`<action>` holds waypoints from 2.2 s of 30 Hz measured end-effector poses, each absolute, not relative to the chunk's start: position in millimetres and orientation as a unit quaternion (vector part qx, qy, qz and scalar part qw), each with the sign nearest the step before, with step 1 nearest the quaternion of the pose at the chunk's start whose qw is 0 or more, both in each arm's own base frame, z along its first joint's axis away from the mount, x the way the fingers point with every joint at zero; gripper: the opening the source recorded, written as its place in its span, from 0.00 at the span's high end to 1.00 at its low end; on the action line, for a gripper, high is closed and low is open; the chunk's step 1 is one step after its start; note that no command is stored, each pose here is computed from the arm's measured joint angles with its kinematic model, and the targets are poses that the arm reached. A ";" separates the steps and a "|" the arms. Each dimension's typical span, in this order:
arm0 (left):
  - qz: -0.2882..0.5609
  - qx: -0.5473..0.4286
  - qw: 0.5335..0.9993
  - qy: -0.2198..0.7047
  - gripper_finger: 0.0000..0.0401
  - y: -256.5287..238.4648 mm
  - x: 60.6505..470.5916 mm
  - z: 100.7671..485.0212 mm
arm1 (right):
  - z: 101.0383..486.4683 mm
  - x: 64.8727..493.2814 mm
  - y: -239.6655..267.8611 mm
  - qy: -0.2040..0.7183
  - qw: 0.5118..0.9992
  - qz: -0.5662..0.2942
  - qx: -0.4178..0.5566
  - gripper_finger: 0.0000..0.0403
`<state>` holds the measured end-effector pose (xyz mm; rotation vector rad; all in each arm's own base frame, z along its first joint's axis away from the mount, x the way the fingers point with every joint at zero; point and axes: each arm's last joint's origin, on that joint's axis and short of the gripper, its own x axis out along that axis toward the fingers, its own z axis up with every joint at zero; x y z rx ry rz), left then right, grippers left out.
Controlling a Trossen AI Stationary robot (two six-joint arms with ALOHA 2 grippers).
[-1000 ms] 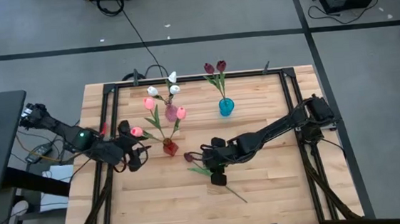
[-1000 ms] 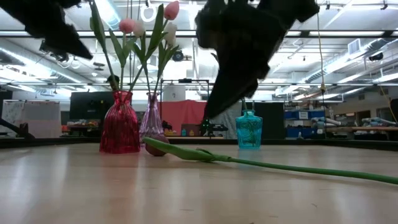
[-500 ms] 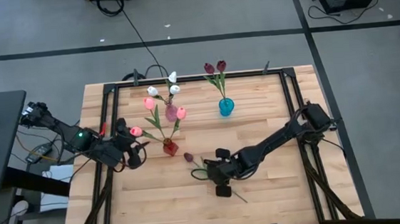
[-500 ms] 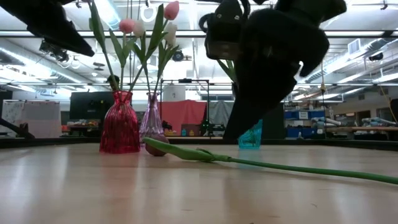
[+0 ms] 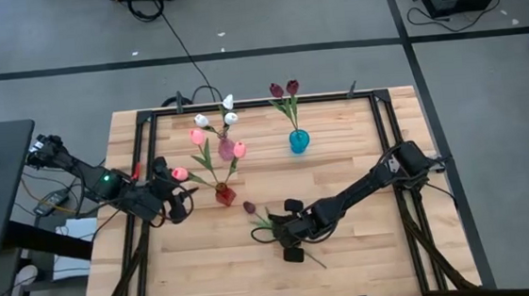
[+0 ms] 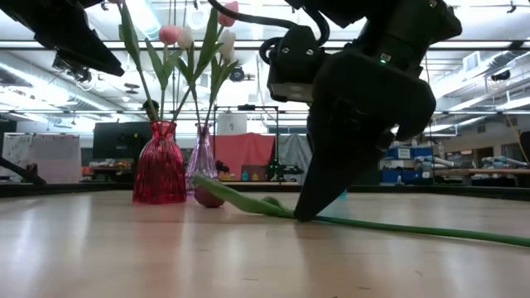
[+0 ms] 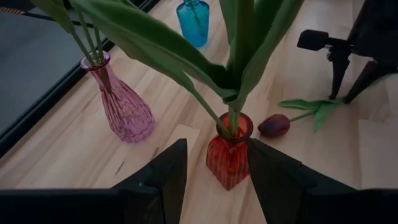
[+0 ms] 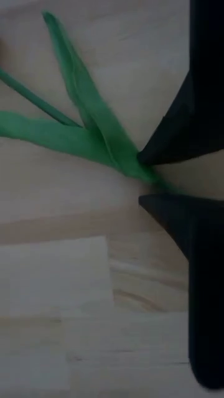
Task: Sort flowers into vase by color
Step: Put the red flower into the red vase
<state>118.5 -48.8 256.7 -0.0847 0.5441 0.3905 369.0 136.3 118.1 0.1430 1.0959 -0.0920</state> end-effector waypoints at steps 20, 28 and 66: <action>0.191 -0.053 0.947 0.254 0.57 -50.4 121.3 252.2 | 195.5 338.8 98.0 0.478 0.870 -0.109 0.055 0.99; 0.177 -0.048 0.945 0.272 0.57 -52.9 121.3 225.5 | 232.7 278.3 67.8 0.366 0.905 -0.207 0.063 0.99; 0.171 0.037 0.973 0.149 0.57 -51.4 105.7 247.9 | 212.6 261.9 -67.8 -0.122 0.940 -0.247 -0.203 0.99</action>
